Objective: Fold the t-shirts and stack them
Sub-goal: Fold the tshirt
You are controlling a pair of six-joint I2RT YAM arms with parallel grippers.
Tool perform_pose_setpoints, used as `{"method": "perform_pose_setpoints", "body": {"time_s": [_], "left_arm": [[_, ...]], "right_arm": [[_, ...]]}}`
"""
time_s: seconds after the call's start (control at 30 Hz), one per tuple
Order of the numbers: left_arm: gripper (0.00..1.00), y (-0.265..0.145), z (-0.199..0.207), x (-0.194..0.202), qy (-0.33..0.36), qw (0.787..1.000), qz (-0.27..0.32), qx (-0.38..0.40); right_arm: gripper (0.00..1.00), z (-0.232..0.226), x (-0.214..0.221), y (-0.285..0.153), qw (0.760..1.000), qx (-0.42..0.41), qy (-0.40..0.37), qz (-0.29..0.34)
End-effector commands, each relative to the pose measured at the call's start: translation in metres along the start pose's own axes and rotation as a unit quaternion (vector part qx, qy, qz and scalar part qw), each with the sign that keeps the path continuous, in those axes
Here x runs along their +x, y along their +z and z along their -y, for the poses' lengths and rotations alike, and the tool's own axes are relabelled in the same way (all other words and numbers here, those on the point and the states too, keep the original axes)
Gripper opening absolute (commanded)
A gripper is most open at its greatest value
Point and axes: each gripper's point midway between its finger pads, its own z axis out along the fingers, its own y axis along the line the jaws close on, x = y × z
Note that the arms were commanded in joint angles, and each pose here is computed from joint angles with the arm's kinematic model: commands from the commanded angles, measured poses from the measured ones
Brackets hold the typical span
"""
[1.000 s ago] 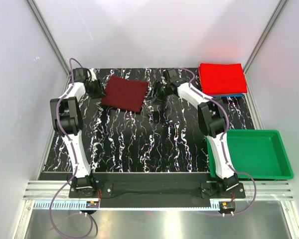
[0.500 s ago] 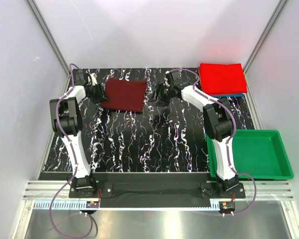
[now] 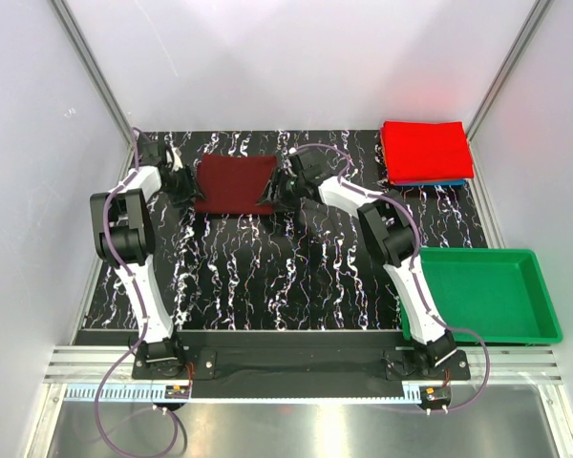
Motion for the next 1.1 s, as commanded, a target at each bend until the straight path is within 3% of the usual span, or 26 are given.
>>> {"method": "perform_pose_setpoints", "body": {"time_s": [0.0, 0.07, 0.13, 0.27, 0.37, 0.47, 0.57, 0.83, 0.87, 0.9, 0.93, 1.07], "left_arm": [[0.52, 0.0, -0.006, -0.007, -0.012, 1.0, 0.004, 0.007], [0.51, -0.001, -0.006, -0.011, -0.02, 1.0, 0.007, 0.016], [0.51, -0.007, -0.003, -0.019, -0.022, 0.999, 0.015, 0.017], [0.53, -0.033, 0.003, -0.04, -0.041, 0.998, 0.05, 0.005], [0.54, -0.06, 0.012, -0.045, -0.078, 0.995, 0.066, -0.002], [0.54, -0.079, 0.014, -0.025, -0.119, 0.991, 0.067, -0.012], [0.53, -0.086, 0.038, -0.006, -0.124, 0.989, 0.065, 0.036], [0.5, -0.105, 0.142, 0.06, -0.003, 0.987, 0.027, 0.156], [0.5, -0.104, 0.149, 0.063, 0.005, 0.987, 0.024, 0.161], [0.49, -0.102, 0.158, 0.067, 0.013, 0.986, 0.02, 0.167], [0.48, -0.096, 0.163, 0.067, 0.018, 0.984, 0.017, 0.175], [0.45, -0.07, 0.169, 0.056, 0.025, 0.982, 0.019, 0.187]], "right_arm": [[0.59, 0.002, -0.014, 0.012, 1.0, 0.0, -0.004, 0.021], [0.53, 0.008, -0.012, 0.017, 1.0, 0.005, -0.005, 0.016], [0.37, 0.006, -0.013, 0.017, 1.0, 0.004, -0.006, 0.016], [0.16, 0.0, -0.01, 0.004, 1.0, 0.002, -0.013, 0.015], [0.05, 0.007, 0.008, -0.011, 1.0, 0.013, -0.021, -0.004], [0.04, 0.012, 0.027, -0.032, 0.999, 0.019, -0.029, -0.022], [0.04, 0.019, 0.052, -0.056, 0.998, 0.027, -0.029, -0.043], [0.17, 0.017, 0.099, -0.123, 0.998, 0.024, -0.017, -0.051], [0.24, 0.014, 0.103, -0.133, 0.998, 0.022, -0.019, -0.048], [0.42, 0.015, 0.106, -0.139, 0.998, 0.027, -0.015, -0.049], [0.51, 0.009, 0.105, -0.148, 0.999, 0.024, -0.018, -0.042], [0.61, 0.0, 0.102, -0.164, 0.999, 0.028, -0.023, -0.035]]}}
